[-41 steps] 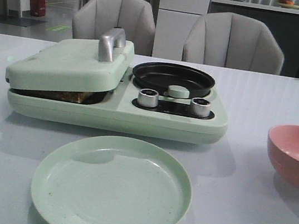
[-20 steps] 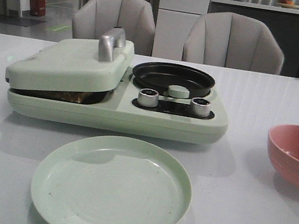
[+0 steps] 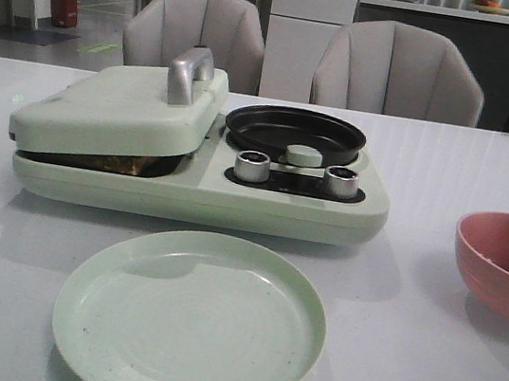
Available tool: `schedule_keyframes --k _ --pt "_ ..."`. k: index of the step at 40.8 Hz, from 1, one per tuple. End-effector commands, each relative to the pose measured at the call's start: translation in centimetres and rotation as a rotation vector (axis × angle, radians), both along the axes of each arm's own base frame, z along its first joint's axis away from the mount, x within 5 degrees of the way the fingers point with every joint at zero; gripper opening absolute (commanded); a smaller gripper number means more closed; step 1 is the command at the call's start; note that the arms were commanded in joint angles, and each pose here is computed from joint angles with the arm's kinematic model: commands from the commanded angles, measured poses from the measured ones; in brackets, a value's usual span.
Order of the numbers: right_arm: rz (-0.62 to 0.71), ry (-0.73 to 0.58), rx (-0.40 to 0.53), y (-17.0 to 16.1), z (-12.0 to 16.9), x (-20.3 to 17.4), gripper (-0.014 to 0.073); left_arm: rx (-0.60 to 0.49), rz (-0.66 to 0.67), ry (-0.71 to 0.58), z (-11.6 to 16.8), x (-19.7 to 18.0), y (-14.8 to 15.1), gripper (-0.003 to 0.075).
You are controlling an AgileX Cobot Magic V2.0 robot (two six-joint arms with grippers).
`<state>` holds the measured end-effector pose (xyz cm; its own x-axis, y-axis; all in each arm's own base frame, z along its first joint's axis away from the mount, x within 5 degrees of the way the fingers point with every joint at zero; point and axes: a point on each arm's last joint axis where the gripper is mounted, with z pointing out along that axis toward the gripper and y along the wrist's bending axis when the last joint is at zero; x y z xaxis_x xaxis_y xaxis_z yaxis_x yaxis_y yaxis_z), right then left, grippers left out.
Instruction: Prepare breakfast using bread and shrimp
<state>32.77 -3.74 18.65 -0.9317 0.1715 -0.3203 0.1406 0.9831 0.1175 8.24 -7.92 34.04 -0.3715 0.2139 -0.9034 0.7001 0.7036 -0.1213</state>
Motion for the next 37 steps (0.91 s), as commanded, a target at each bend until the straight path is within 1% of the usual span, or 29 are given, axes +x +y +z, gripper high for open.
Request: schedule_keyframes --k 1,2,5,8,12,15,18,24,28,31,37 --pt "0.002 -0.110 -0.021 -0.3 2.1 0.8 0.0387 -0.079 0.012 -0.046 1.4 0.0 -0.1 0.0102" --pt "0.001 -0.114 -0.022 -0.3 2.1 0.8 0.0360 -0.079 0.012 -0.046 1.4 0.0 -0.1 0.0102" --pt "-0.001 -0.127 -0.025 -0.3 2.1 0.9 0.0246 -0.079 0.012 -0.046 1.4 0.0 -0.1 0.0102" --pt "-0.002 -0.134 -0.027 -0.3 2.2 0.9 0.0162 -0.081 0.012 -0.045 1.4 0.0 -0.1 0.0102" --pt "-0.003 -0.142 -0.029 -0.4 2.4 0.9 0.0087 -0.082 0.012 -0.044 1.4 0.0 -0.1 0.0102" --pt "0.001 -0.164 -0.033 -0.2 3.0 0.8 0.0041 -0.082 0.012 -0.044 1.4 0.0 -0.1 0.0102" --pt "0.010 -0.215 -0.046 0.1 4.4 0.6 0.0036 -0.082 0.012 -0.044 1.4 0.0 -0.1 0.0102" --pt "0.092 -0.382 -0.131 1.4 8.9 0.1 0.0037 -0.082 0.012 -0.044 1.4 0.0 -0.1 0.0102" --pt "0.205 -0.488 -0.227 3.3 12.6 0.1 0.0046 -0.082 0.012 -0.044 1.4 0.0 -0.1 0.0102" --pt "0.260 -0.554 -0.273 4.7 15.0 0.2 0.0047 -0.082 0.012 -0.044 1.4 0.0 -0.1 0.0102" --pt "0.301 -0.663 -0.341 7.8 19.2 0.7 0.0047 -0.082 0.012 -0.044 1.4 0.0 -0.1 0.0102"
